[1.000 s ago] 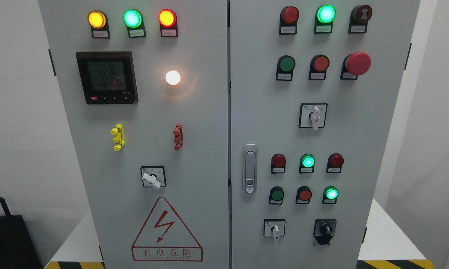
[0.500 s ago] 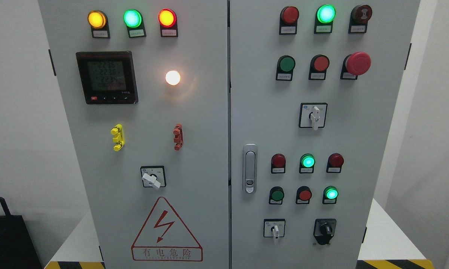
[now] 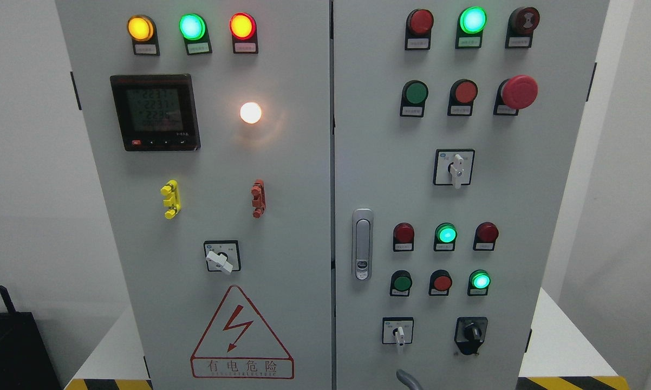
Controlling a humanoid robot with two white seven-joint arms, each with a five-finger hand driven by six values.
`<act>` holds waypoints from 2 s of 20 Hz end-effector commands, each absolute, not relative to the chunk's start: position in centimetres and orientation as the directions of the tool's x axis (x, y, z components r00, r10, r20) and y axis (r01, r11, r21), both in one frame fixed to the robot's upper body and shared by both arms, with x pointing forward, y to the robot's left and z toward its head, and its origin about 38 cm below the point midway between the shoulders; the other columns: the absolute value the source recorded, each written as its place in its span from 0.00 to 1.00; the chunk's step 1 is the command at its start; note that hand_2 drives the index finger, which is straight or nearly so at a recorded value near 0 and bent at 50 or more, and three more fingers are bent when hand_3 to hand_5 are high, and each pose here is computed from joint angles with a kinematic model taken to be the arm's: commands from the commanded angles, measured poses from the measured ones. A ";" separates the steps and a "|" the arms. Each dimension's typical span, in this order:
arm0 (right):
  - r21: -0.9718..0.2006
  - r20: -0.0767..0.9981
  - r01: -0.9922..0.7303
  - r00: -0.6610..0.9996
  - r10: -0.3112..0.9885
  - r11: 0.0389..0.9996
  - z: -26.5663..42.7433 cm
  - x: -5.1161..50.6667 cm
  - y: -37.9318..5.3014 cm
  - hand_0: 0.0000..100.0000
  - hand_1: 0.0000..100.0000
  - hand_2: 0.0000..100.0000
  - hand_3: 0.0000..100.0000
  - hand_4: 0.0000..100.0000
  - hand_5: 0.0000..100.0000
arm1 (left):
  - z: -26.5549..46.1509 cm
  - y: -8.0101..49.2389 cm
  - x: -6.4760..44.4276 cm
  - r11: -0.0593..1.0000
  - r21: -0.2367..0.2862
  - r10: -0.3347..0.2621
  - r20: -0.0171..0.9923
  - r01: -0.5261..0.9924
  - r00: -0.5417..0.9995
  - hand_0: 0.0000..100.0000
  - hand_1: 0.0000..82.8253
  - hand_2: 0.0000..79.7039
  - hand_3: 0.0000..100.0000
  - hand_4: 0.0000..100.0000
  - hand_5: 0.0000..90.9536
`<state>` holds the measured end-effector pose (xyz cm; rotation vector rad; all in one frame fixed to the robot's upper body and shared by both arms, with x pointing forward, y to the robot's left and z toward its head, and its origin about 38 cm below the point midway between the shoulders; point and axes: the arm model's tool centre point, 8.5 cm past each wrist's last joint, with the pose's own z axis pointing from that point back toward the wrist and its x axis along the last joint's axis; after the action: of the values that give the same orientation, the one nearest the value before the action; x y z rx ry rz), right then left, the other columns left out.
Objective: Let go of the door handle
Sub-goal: 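Raise the right hand from below toward the silver door handle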
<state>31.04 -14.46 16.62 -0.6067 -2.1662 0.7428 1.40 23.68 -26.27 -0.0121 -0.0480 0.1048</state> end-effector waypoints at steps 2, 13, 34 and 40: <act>-0.763 0.330 0.308 -0.569 0.753 0.568 18.6 33.1 -12.8 0.33 0.12 0.00 0.73 0.69 0.81 | -26.3 23.7 1.4 0.993 -0.015 0.122 0.048 -0.121 0.991 0.12 0.47 0.00 0.00 0.00 0.00; -0.796 0.254 0.385 -0.488 0.835 0.467 21.5 37.5 -11.2 0.36 0.15 0.00 0.81 0.80 0.99 | -26.3 23.7 1.4 0.992 -0.015 0.123 0.046 -0.123 0.991 0.12 0.47 0.00 0.00 0.00 0.00; -0.831 0.229 0.377 -0.438 0.870 0.409 23.0 40.1 -11.2 0.38 0.17 0.00 0.81 0.80 0.99 | -26.3 23.7 1.4 0.992 -0.015 0.123 0.046 -0.123 0.991 0.12 0.47 0.00 0.00 0.00 0.00; -0.837 0.220 0.374 -0.439 0.871 0.400 23.5 40.7 -11.1 0.39 0.17 0.00 0.82 0.80 0.99 | -26.3 23.7 1.4 0.992 -0.015 0.123 0.046 -0.123 0.991 0.12 0.47 0.00 0.00 0.00 0.00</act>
<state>40.05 -11.31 23.40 -1.0575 -1.9962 0.9436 1.39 23.68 -26.27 -0.0121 -0.0478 0.1048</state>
